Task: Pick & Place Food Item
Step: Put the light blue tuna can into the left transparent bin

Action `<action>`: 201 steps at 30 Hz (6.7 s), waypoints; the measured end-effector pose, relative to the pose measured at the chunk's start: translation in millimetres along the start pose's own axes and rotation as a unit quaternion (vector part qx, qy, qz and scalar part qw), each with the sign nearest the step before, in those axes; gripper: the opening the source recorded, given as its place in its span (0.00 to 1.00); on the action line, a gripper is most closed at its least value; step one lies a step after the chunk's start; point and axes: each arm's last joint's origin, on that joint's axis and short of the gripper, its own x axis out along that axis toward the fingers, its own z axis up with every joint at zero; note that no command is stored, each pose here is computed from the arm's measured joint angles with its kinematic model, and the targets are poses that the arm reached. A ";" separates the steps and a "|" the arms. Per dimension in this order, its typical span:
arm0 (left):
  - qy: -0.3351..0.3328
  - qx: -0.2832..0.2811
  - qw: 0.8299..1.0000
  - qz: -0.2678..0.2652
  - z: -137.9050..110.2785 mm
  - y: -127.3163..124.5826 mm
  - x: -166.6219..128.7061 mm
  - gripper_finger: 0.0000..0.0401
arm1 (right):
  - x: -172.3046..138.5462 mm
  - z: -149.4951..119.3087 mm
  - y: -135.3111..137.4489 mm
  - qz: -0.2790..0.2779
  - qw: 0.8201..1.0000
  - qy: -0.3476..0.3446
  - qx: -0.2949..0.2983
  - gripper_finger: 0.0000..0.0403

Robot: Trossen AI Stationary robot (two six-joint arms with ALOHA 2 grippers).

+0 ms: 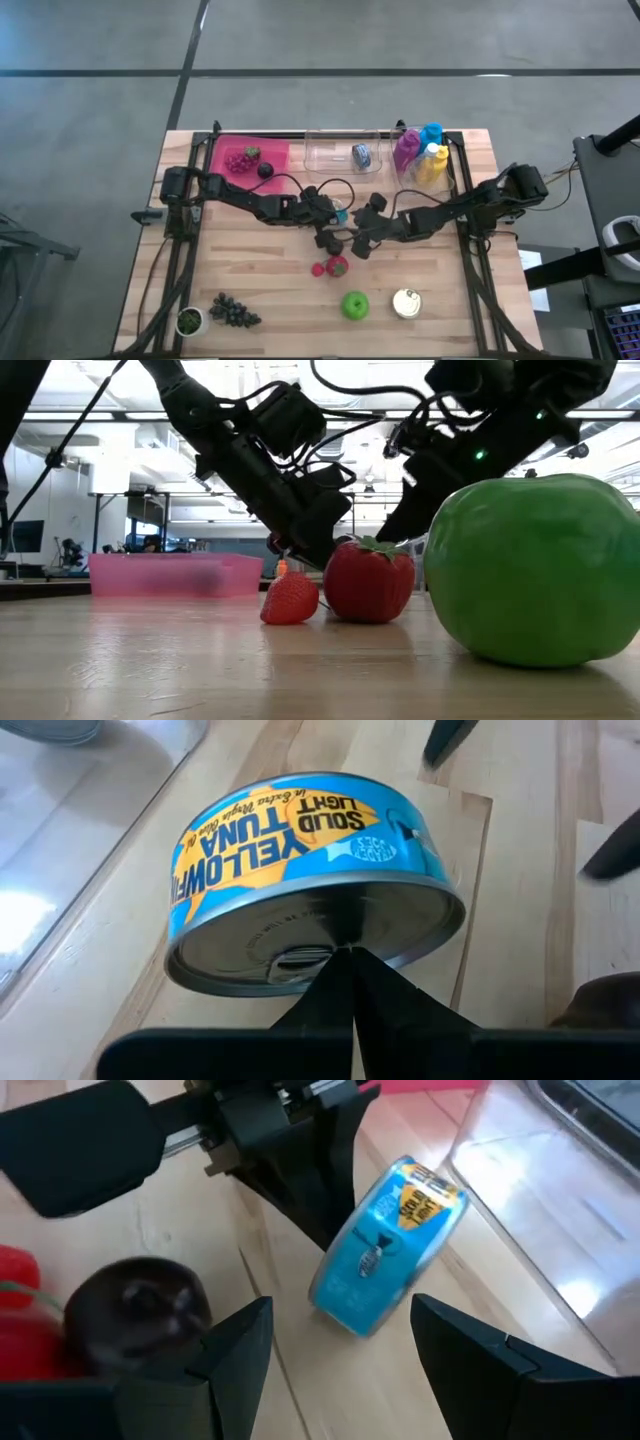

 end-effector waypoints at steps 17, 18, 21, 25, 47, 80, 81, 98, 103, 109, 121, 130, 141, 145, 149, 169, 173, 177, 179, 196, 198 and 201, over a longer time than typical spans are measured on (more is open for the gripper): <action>0.003 0.013 1.000 0.000 -0.7 -0.1 -0.1 0.00 | 13.3 -2.1 3.8 -0.042 0.997 -0.037 0.049 0.58; 0.003 0.013 1.000 0.000 -0.7 -0.1 -0.1 0.00 | 14.3 -3.1 3.8 -0.043 0.997 -0.035 0.053 0.58; 0.003 0.013 1.000 0.000 -0.7 -0.2 -0.1 0.00 | 17.9 -6.4 4.2 -0.046 0.996 -0.030 0.063 0.58; 0.003 0.014 1.000 0.000 -0.7 -0.2 -0.1 0.00 | 22.1 -7.3 3.3 -0.049 0.996 -0.033 0.067 0.58; 0.011 0.018 1.000 0.001 -0.9 0.4 -2.4 0.00 | 27.6 -7.1 -2.2 -0.058 0.995 -0.033 0.072 0.58; -0.057 0.072 0.996 0.000 -0.8 -13.0 -143.9 0.00 | 27.3 -7.5 -2.2 -0.059 0.995 -0.030 0.070 0.58; -0.068 0.067 0.995 -0.003 -3.1 -10.7 -147.7 0.00 | 27.3 -7.5 -2.2 -0.059 0.995 -0.030 0.070 0.58; -0.125 0.056 0.990 -0.016 -28.1 8.2 -175.1 0.00 | 27.3 -6.8 -2.0 -0.057 0.995 -0.033 0.072 0.58; -0.124 0.057 0.991 -0.016 -28.2 8.3 -175.0 0.00 | 27.3 -6.7 -2.0 -0.057 0.995 -0.034 0.072 0.58; -0.124 0.057 0.991 -0.016 -28.2 8.3 -175.0 0.00 | 27.2 -5.9 -1.7 -0.056 0.995 -0.037 0.075 0.58; -0.124 0.056 0.991 -0.015 -28.3 8.4 -175.0 0.00 | 27.2 -5.9 -1.7 -0.055 0.995 -0.038 0.078 0.58; -0.124 0.056 0.991 -0.015 -28.1 8.5 -175.0 0.00 | 27.2 -5.9 -1.7 -0.055 0.995 -0.038 0.080 0.58; -0.124 0.056 0.991 -0.015 -28.1 8.4 -175.0 0.00 | 26.9 -5.2 -4.5 -0.098 0.987 -0.058 0.117 0.58; -0.124 0.056 0.991 -0.015 -28.1 8.4 -175.0 0.00 | 26.6 -5.1 -4.1 -0.099 0.986 -0.060 0.116 0.62; -0.124 0.056 0.991 -0.015 -28.1 8.4 -175.0 0.00 | 25.9 -5.6 -2.3 -0.095 0.987 -0.059 0.114 0.69; -0.124 0.056 0.991 -0.015 -28.1 8.4 -175.0 0.00 | 59.5 -18.5 -6.4 -0.114 0.984 -0.089 0.108 0.94; -0.123 0.056 0.991 -0.016 -28.2 8.3 -175.1 0.00 | 67.3 -21.8 -6.3 -0.122 0.982 -0.098 0.104 0.94; -0.122 0.057 0.991 -0.015 -28.4 8.3 -175.0 0.00 | 75.0 -21.2 -3.4 -0.129 0.984 -0.099 0.078 0.94; -0.120 0.058 0.991 -0.015 -28.9 8.4 -174.9 0.00 | 78.3 -22.4 -2.6 -0.135 0.983 -0.097 0.076 0.93; -0.112 0.061 0.992 -0.013 -30.3 8.9 -174.6 0.00 | 78.6 -25.0 -3.5 -0.145 0.985 -0.085 0.036 0.64; -0.112 0.061 0.992 -0.013 -30.3 8.9 -174.5 0.00 | 78.8 -25.7 -3.3 -0.145 0.985 -0.083 0.031 0.59; -0.112 0.061 0.992 -0.013 -30.4 8.9 -174.5 0.00 | 78.8 -25.7 -3.3 -0.144 0.985 -0.083 0.033 0.51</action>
